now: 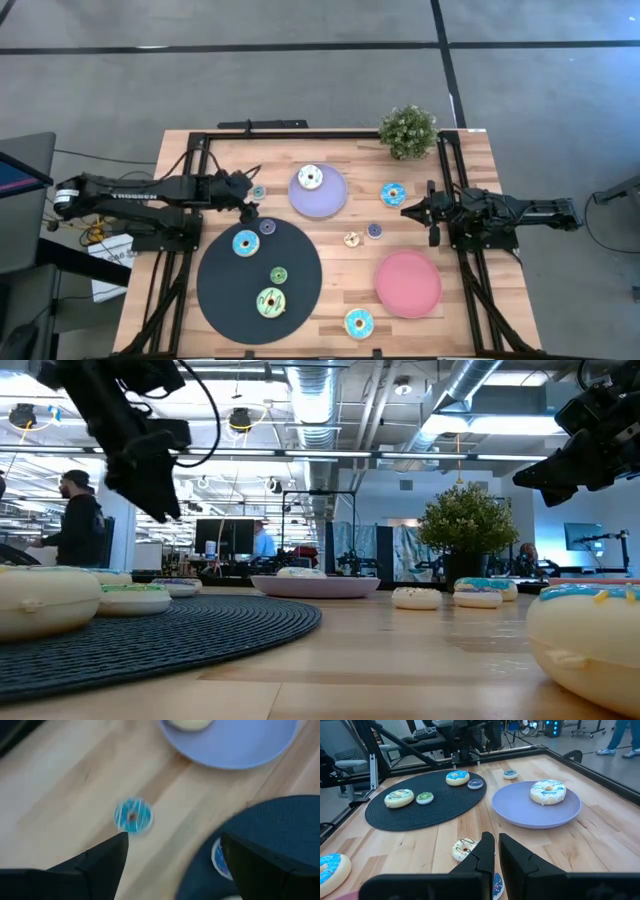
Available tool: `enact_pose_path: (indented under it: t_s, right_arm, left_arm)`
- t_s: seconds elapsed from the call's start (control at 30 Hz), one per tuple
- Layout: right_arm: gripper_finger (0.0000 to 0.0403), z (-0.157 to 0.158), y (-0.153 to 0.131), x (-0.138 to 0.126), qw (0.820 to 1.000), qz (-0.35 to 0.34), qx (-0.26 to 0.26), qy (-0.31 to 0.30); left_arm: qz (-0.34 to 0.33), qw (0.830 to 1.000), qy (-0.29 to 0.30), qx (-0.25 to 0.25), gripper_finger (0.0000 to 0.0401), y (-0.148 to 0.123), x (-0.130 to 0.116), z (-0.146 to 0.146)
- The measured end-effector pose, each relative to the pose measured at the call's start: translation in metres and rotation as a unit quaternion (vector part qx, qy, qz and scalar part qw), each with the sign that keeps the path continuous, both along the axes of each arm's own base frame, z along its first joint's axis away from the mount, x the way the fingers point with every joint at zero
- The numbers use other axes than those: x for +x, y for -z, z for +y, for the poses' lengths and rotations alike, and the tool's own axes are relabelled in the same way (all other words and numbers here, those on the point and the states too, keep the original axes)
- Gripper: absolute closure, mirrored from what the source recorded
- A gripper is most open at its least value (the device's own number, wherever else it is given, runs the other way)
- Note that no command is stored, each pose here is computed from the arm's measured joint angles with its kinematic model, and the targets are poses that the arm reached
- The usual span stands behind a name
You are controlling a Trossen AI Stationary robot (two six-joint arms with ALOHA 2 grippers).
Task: Pick & Place donuts
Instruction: Put the top large light blue donut on the purple plate
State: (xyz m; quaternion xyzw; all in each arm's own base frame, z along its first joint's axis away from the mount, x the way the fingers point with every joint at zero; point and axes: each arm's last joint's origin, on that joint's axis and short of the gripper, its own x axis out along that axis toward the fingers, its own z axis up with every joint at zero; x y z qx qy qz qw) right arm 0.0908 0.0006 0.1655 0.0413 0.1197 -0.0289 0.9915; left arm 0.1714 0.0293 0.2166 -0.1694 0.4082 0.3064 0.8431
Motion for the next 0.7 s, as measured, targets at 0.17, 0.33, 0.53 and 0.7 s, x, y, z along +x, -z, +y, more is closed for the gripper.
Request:
enact_pose_path:
  t_s: [0.17,0.33,0.53,0.7]
  right_arm:
    - [0.0386,0.000,0.000,0.000,1.000,0.000,0.000,0.000]
    - [0.0386,0.000,0.000,0.000,1.000,0.000,0.000,0.000]
    - [0.0386,0.000,0.000,0.000,1.000,0.000,0.000,0.000]
    - [0.0386,0.000,0.000,0.000,1.000,0.000,0.000,0.000]
  left_arm:
    - [0.026,0.998,-0.009,-0.049,0.0093,0.002,-0.007,-0.023]
    - [0.045,0.995,0.002,-0.084,0.0093,0.007,-0.012,-0.039]
    - [0.074,0.988,0.079,-0.106,0.0093,0.020,-0.016,-0.048]
    - [0.091,0.985,0.095,-0.109,0.0093,0.031,-0.020,-0.049]
